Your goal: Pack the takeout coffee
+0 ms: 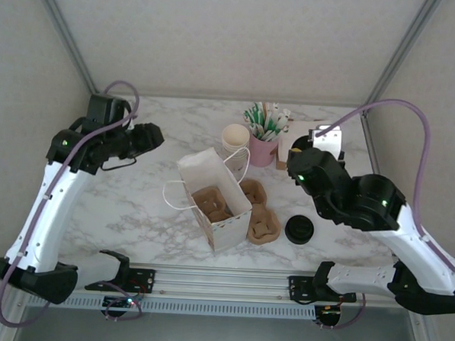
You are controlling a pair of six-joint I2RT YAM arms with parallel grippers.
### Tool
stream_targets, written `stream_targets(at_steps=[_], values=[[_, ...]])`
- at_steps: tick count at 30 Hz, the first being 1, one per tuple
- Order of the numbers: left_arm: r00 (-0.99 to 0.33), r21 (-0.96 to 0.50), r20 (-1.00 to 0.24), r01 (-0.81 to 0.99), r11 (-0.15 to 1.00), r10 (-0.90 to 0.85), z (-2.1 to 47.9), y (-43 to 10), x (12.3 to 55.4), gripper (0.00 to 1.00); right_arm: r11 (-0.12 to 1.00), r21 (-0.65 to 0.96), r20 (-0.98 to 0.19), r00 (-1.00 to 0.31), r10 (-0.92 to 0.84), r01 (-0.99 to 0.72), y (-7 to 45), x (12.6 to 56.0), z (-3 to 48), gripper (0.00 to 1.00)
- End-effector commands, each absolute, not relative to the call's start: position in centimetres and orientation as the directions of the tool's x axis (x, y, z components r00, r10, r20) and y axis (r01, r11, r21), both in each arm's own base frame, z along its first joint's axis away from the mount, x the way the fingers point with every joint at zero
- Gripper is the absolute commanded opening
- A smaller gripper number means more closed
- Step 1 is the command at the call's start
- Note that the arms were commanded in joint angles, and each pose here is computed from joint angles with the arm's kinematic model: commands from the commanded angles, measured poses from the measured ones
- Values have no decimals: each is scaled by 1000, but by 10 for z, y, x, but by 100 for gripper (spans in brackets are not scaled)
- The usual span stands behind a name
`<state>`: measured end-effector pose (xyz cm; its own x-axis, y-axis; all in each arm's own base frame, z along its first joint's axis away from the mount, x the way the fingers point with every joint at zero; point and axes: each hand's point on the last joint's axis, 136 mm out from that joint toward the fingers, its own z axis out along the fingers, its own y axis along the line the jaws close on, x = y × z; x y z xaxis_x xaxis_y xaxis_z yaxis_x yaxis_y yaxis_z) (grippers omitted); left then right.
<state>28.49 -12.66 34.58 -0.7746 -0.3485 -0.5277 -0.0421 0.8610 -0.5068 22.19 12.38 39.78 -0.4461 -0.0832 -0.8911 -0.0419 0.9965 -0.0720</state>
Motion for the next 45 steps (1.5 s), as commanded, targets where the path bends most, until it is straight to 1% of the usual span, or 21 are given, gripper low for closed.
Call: stream_targets(at_steps=[1, 4, 7, 8, 11, 17, 22, 45], values=[[-817, -435, -563, 165, 885, -125, 371, -155, 258, 45, 995, -95, -838, -539, -81, -2, 114, 227, 366, 49], [-806, -361, -584, 360, 860, 92, 387, -188, 230, 44, 996, -89, -781, -622, -52, 28, 105, 235, 332, 49], [-761, -288, -570, 537, 793, 309, 380, -213, 200, 44, 996, -74, -718, -695, -14, 56, 98, 241, 296, 49], [-745, -264, -555, 579, 772, 369, 374, -219, 192, 44, 995, -75, -703, -711, -11, 59, 97, 243, 287, 49], [-731, -206, -494, 625, 753, 471, 355, -221, 181, 43, 992, -72, -663, -748, 33, 108, 85, 251, 263, 50], [-735, -169, -475, 616, 769, 484, 349, -222, 188, 42, 990, -24, -619, -779, 95, 140, 79, 265, 228, 50], [-741, -153, -457, 610, 777, 492, 343, -224, 192, 42, 988, -17, -592, -798, 113, 152, 78, 271, 211, 50], [-751, -117, -453, 584, 803, 480, 339, -223, 202, 46, 989, -9, -584, -803, 115, 148, 77, 269, 205, 50]])
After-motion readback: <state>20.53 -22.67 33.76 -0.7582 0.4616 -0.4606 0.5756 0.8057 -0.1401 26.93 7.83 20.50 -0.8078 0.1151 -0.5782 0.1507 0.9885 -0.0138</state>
